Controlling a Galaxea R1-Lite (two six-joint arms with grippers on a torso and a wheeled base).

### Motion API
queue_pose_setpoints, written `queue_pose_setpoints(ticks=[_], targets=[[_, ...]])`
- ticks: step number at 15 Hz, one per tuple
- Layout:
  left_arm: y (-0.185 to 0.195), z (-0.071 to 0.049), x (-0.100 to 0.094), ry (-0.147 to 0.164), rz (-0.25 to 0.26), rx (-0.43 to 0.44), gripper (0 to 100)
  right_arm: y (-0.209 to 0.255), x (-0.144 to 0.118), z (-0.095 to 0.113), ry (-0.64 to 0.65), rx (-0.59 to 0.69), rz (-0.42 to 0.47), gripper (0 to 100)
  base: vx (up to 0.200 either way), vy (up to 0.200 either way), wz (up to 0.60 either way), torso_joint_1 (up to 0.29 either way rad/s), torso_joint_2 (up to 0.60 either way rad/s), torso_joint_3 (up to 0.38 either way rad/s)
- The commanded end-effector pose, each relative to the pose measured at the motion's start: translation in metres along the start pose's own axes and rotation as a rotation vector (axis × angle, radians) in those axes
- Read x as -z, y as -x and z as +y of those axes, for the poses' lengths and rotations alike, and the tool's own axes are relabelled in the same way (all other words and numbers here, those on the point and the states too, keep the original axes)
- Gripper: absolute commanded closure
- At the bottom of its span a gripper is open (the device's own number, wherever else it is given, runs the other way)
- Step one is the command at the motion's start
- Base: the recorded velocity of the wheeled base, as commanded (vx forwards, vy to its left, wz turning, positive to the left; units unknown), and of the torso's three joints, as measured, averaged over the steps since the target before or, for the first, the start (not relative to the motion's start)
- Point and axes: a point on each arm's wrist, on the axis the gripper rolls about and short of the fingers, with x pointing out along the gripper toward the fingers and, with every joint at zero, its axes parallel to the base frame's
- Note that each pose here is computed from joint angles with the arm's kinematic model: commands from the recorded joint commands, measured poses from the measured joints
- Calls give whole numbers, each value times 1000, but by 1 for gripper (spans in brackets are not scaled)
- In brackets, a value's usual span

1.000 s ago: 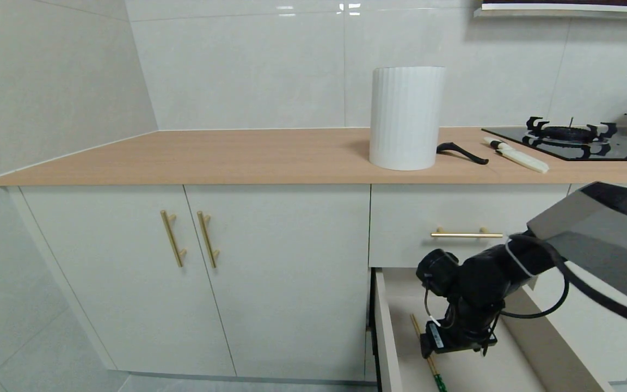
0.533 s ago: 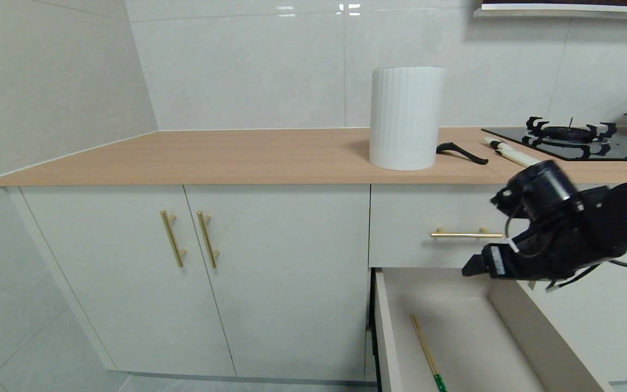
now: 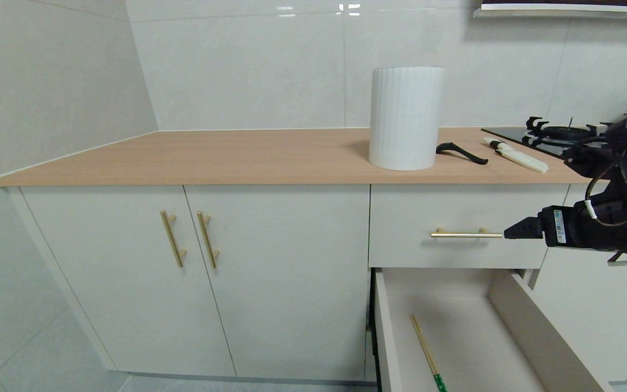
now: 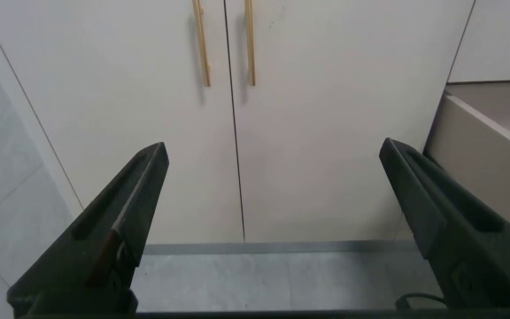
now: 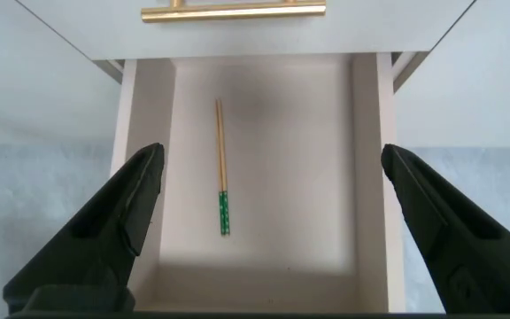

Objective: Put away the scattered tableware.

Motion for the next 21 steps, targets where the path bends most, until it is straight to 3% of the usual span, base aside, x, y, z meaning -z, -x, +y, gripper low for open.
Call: queue_pose_setpoints(ticks=[1,17,19,21], targets=[[0,0,0,0,0,0,0,1,0,0,2,0,-2,0,0,0,0,32,-115,-71],[0,0,0,0,0,0,0,-12,3,0,44,12,20,0,0,0,0,147,-401,-260],[0,0,0,0,0,0,0,-48,-10,-13,74,52,-30,0,0,0,0,25,-50,-25],[0,0,0,0,0,0,0,-93,-34,-19,100,34,-141,0,0,0,0,0,0,0]])
